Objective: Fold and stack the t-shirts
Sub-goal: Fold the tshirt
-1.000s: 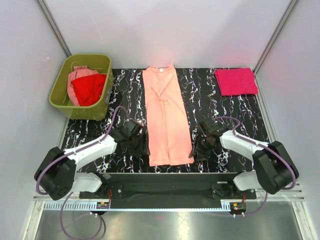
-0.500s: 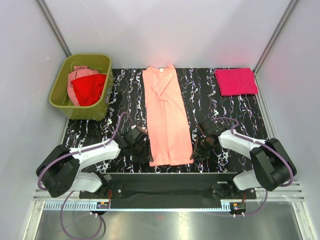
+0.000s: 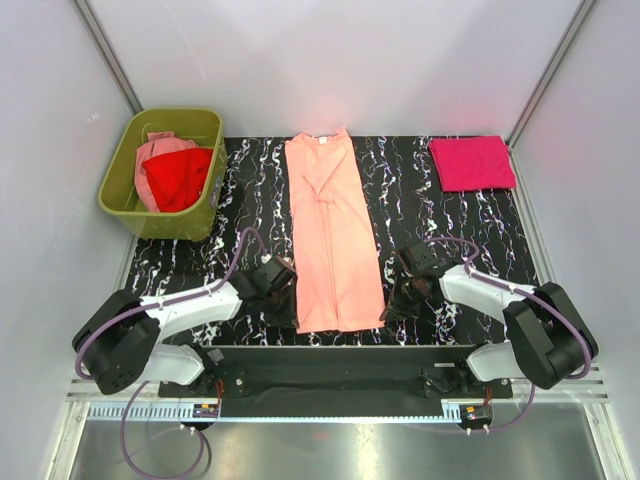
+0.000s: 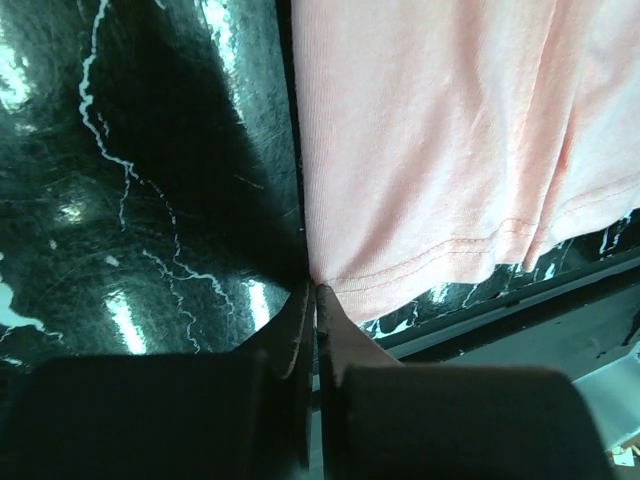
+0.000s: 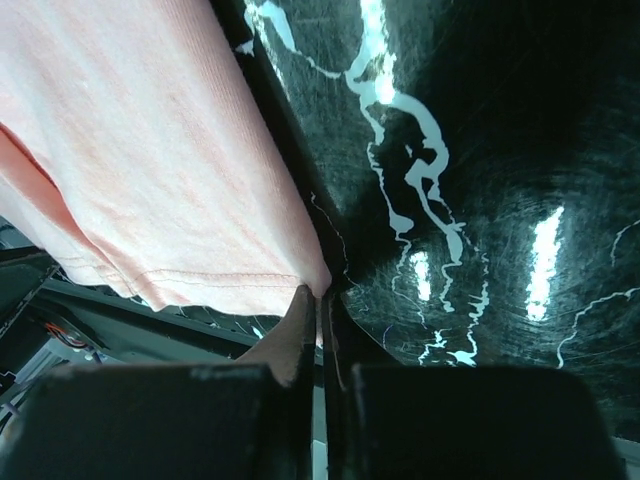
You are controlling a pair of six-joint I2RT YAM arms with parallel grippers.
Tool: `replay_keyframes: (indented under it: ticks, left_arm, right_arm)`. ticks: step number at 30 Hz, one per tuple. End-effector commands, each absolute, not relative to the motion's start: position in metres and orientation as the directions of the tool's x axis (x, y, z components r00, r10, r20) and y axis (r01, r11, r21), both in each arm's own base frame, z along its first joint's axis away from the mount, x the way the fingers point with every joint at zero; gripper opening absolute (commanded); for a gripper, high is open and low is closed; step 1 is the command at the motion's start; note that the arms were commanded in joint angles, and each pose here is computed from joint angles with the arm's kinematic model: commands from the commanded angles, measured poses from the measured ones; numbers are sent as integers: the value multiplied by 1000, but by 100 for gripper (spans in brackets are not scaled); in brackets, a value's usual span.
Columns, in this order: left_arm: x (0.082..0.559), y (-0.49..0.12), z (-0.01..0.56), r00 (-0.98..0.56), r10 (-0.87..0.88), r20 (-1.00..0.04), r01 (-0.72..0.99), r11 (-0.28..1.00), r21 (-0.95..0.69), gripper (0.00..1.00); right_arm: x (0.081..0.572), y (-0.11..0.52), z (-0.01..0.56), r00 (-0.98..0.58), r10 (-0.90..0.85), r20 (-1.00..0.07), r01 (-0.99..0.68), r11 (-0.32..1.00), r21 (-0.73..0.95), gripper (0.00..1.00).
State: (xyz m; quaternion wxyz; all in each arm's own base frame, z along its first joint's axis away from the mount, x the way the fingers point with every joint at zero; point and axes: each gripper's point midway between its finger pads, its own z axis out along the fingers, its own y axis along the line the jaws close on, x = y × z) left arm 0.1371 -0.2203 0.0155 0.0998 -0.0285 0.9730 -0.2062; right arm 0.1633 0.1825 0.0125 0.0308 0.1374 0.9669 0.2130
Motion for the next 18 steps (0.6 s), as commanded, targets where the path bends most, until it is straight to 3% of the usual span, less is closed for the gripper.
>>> replay_keyframes:
  ticks: [1,6,8,10,13,18]
  left_arm:
    - [144,-211,26,-971,-84,-225,-1,938,-346,0]
    - [147,-210,39,-967,-87,-238,-2,942,-337,0]
    - [145,-209,39,-968,-91,-235,-5,939,-343,9]
    - [145,-206,39,-964,-96,-246,-8,942,-335,25]
    - [146,-205,43,-961,-100,-258,-6,940,-342,41]
    - [142,-220,40,-964,-116,-239,-2,903,-429,48]
  right_arm:
    - [157,187,16,-963,270,-9,239,868,436,0]
    - [157,188,23,-958,288,-14,252,861,442,0]
    - [157,189,25,-956,294,-13,258,857,446,0]
    - [157,189,25,-956,294,-15,256,856,449,0]
    - [156,191,24,-956,295,-10,260,856,447,0]
    - [154,192,19,-955,295,-4,263,858,442,0]
